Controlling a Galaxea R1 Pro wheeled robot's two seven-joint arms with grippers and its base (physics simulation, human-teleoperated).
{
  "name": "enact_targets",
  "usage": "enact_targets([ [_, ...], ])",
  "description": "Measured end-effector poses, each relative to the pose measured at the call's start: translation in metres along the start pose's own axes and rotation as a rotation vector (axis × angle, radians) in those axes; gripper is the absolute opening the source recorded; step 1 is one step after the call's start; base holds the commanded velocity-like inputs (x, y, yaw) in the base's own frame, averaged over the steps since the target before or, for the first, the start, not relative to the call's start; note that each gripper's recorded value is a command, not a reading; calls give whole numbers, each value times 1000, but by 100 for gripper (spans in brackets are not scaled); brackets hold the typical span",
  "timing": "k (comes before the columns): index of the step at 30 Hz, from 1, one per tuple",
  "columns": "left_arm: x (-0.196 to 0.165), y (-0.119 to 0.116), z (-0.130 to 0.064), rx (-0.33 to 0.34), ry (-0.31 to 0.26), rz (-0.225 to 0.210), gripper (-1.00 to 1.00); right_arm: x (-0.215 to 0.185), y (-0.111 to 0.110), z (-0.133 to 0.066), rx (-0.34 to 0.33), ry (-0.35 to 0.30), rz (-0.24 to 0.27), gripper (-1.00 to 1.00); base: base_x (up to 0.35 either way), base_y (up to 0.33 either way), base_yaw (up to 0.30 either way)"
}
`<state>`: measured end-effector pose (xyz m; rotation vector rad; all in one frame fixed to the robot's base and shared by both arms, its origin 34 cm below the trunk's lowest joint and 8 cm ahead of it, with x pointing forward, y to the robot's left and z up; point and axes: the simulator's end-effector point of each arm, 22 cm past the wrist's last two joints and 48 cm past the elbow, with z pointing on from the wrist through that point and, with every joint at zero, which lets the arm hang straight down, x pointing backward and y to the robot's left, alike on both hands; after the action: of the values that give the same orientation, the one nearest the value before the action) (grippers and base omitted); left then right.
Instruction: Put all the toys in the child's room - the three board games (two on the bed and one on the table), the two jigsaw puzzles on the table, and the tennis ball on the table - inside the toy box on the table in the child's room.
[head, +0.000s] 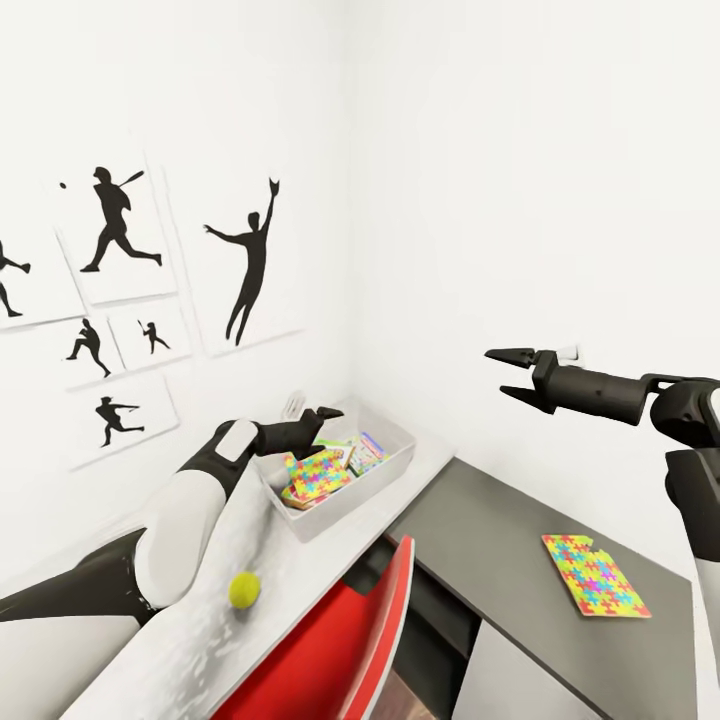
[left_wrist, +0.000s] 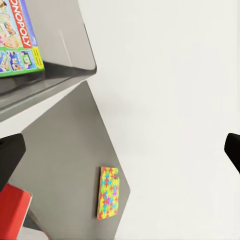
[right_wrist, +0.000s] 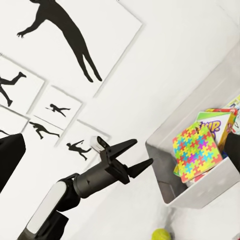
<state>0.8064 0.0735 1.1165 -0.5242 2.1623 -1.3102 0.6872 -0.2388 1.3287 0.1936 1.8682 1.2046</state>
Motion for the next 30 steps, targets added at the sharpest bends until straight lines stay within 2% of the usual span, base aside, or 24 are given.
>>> enact_targets([
  [30, -2, -39, -23, 33, 15, 53, 100, -8, 27, -17, -23, -28, -34, 100, -17, 0, -80],
])
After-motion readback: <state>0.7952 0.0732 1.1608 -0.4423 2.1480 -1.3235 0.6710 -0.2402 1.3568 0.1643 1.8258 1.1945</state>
